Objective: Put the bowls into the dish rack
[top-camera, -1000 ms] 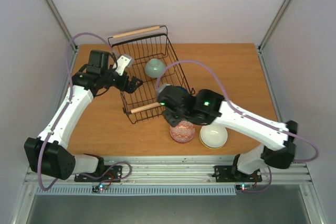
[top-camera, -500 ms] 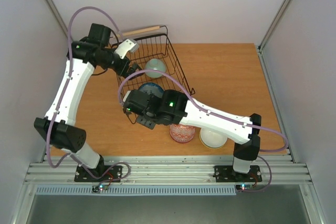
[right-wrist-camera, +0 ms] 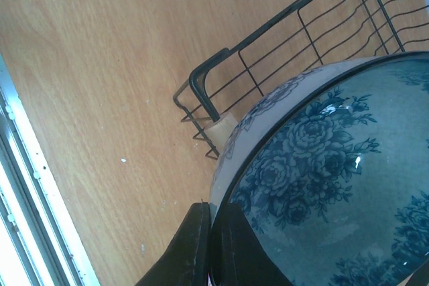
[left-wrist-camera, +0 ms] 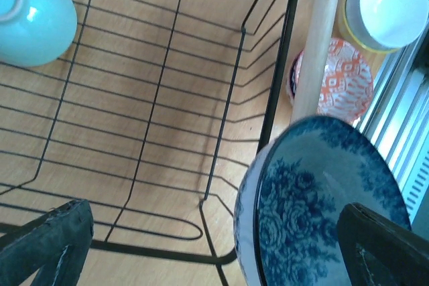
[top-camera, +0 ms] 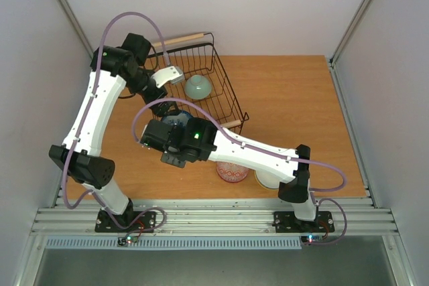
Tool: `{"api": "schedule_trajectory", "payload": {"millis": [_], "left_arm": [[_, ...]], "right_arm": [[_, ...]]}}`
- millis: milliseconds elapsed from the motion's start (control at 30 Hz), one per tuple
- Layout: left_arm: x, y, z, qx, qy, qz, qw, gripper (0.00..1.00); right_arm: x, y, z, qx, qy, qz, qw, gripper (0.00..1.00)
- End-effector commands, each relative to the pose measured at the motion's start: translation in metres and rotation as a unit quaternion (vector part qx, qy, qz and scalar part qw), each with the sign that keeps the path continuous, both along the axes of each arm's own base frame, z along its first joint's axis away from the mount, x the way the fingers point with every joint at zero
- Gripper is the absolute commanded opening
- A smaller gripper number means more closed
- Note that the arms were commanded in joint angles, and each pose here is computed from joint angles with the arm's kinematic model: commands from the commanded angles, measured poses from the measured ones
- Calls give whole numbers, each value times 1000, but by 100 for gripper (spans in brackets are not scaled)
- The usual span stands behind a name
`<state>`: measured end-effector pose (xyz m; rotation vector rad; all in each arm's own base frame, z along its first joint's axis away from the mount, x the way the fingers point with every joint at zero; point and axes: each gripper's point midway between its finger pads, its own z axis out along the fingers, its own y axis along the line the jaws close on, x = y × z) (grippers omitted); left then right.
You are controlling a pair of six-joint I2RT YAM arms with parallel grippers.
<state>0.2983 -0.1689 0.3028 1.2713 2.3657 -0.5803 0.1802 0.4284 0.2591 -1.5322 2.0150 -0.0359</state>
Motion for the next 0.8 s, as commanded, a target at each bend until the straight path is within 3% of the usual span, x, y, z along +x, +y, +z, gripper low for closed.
{"api": "schedule_trajectory", "payload": {"millis": [0,233,300,400,467,500,600,767], "left_arm": [[-27,16,-9,54,1,-40,998,99],[-27,32,-31,116,-20,-45,992,96],[-28,33,-34,119,-17,-47,992,89],[-27,34,-35,122,-16,-47,991,46],[-23,34,-34,123,-20,-42,991,6],[-21,34,-34,123,-23,-39,991,1],[-19,30,-33,113,-28,-33,993,0],[3,27,-25,91,-94,13,991,0]], "right_arm": [[2,6,23,21,-24,19,999,2],[2,10,26,23,-29,26,999,1],[2,11,26,22,-29,28,999,1],[2,12,23,20,-29,29,999,1],[3,13,23,21,-29,29,999,1],[3,13,23,21,-30,29,999,1],[6,13,28,31,-38,19,999,4],[8,9,51,87,-53,7,995,26]]}}
